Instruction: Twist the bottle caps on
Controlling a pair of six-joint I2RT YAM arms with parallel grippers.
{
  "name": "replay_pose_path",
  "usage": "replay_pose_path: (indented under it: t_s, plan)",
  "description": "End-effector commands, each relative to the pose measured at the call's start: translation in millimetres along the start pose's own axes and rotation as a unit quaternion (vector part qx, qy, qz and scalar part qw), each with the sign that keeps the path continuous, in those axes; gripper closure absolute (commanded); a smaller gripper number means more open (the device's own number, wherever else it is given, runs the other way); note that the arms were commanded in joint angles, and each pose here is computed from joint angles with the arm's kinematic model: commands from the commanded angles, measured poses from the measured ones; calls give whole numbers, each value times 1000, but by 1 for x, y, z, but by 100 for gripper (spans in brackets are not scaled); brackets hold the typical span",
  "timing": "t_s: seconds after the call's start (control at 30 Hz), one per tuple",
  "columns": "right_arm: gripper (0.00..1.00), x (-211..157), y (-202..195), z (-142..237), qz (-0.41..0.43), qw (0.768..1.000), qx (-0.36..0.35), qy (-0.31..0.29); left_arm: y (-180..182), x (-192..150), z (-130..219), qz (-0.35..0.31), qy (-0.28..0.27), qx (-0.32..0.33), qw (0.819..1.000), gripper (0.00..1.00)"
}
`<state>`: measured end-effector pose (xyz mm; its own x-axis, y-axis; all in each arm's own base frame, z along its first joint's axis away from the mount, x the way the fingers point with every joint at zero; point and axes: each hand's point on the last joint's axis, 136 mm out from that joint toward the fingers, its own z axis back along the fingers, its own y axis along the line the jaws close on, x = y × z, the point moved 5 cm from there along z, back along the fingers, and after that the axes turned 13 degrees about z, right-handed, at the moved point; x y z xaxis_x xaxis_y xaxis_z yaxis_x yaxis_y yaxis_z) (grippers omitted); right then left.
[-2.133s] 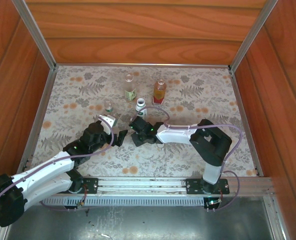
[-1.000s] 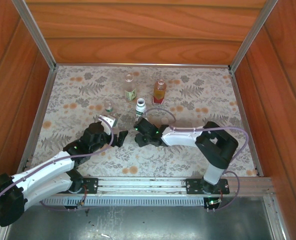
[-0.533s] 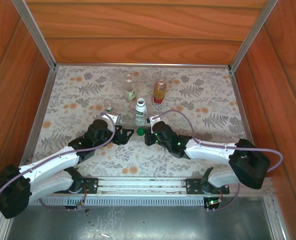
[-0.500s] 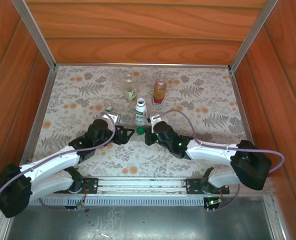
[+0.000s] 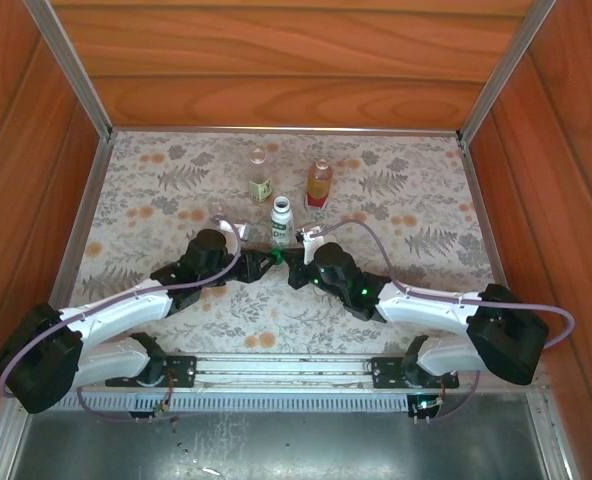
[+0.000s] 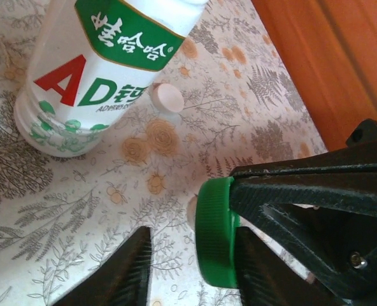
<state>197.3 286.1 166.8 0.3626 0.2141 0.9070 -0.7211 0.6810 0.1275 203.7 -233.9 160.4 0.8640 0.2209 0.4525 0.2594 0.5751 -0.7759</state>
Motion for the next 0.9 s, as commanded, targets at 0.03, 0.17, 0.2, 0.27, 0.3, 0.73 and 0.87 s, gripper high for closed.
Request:
replay_pose_path:
  t_s: [0.03,0.17,0.2,0.27,0.3,0.73,0.87]
  plan:
    - [100,8,2,0,3,1000,14,-16,-14,7,1,-8,-4,-25,1000,74]
    - [100,10,5,-1,7,1000,22,-13,-14,8,0,-12,-7,-23,1000,80]
    - [100,10,6,-1,8,1000,24,-14,-14,9,1,-14,-8,-23,1000,80]
    - [100,10,6,-1,8,1000,25,-14,-14,9,1,-16,-8,-23,1000,81]
    - [100,10,6,-1,8,1000,25,-14,-13,9,1,-18,-9,-22,1000,83]
    - [58,19,2,12,-20,999,11,-22,2,13,-4,-120,-40,31,991,94]
    - [52,21,-8,21,-72,997,-6,-11,9,5,-9,-228,-46,74,970,94]
